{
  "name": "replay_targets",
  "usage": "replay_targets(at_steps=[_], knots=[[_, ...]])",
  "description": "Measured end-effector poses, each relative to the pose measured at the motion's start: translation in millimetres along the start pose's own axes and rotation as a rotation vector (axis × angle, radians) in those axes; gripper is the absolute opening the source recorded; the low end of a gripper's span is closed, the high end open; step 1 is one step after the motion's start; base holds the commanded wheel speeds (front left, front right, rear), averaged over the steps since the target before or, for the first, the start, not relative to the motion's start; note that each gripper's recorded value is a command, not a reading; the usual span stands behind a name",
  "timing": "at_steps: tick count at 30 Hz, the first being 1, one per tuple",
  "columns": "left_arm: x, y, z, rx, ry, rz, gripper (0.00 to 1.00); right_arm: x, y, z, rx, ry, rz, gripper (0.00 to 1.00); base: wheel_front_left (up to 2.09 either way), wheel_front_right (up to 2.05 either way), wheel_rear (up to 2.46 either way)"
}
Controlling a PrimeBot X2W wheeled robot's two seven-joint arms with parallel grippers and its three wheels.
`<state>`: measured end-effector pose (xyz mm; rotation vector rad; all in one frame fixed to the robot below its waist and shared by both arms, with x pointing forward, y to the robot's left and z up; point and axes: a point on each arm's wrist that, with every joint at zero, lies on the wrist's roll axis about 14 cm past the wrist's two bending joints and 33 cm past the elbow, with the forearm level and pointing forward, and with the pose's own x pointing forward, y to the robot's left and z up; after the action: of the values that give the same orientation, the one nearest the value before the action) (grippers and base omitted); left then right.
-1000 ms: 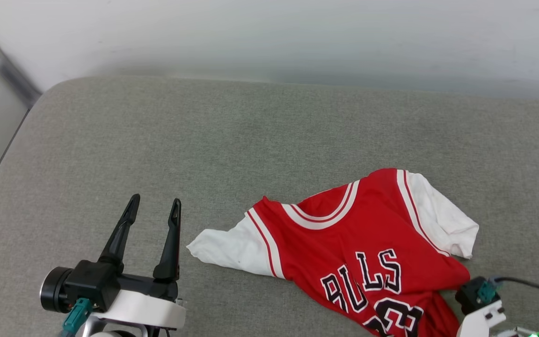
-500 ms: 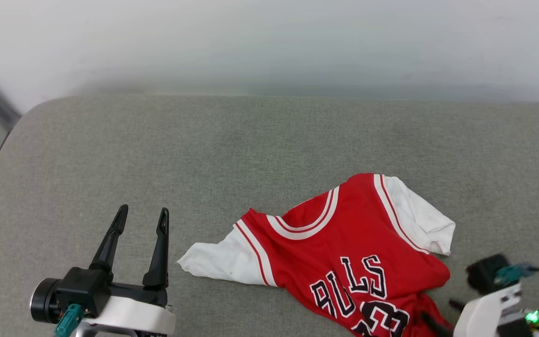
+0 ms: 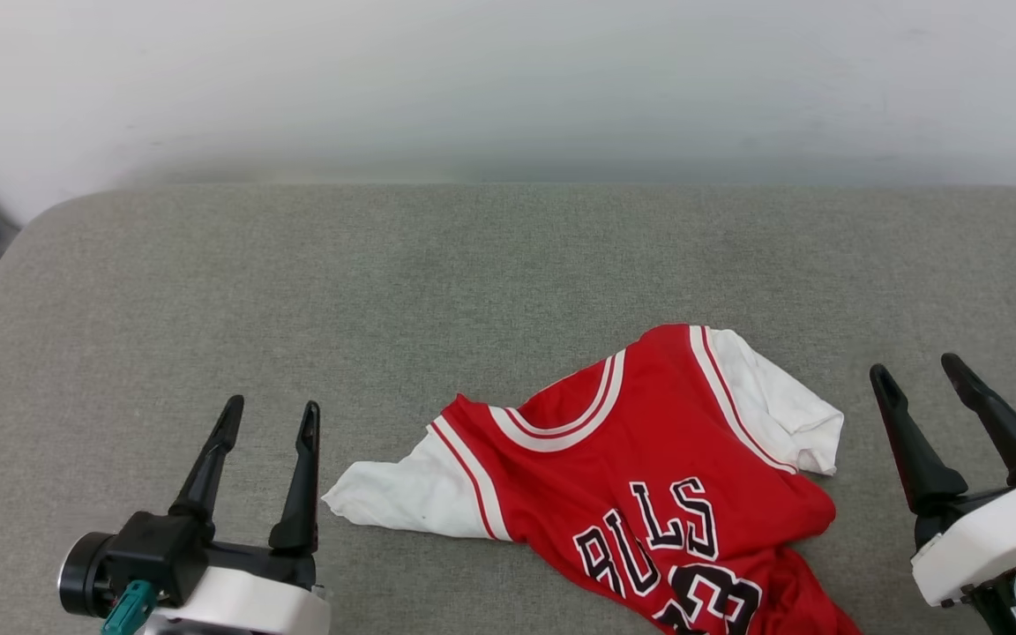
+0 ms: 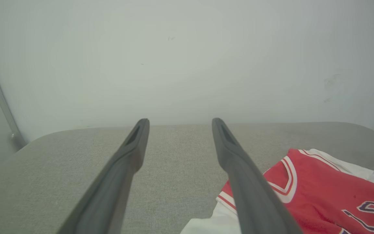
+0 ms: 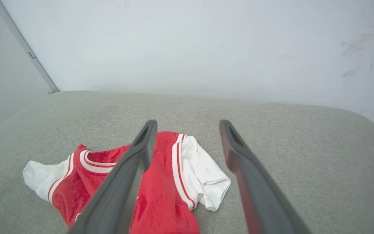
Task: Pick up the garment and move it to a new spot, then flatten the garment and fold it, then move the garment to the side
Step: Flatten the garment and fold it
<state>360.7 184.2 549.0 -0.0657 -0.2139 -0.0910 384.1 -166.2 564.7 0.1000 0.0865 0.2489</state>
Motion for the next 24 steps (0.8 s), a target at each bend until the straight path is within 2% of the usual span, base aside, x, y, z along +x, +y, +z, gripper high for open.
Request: replay_targets(at_steps=[5, 13, 16, 24], knots=[[0, -8, -21, -0.004, 0.133, -0.054, 1.00, 3, -6, -2, 0.021, -0.079, -0.043, 1.00, 0.00, 0.00, 0.00], [-19, -5, -89, 0.071, 0.671, -0.145, 1.00, 15, -12, -15, -0.007, -0.064, -0.064, 1.00, 0.00, 0.00, 0.00], [-17, 1, -99, 0.100, 0.780, -0.155, 1.00, 19, -11, -21, -0.010, -0.047, -0.063, 1.00, 0.00, 0.00, 0.00], [-13, 10, -137, 0.092, 0.963, -0.158, 1.00, 29, -22, -43, -0.001, 0.005, -0.095, 1.00, 0.00, 0.00, 0.00]])
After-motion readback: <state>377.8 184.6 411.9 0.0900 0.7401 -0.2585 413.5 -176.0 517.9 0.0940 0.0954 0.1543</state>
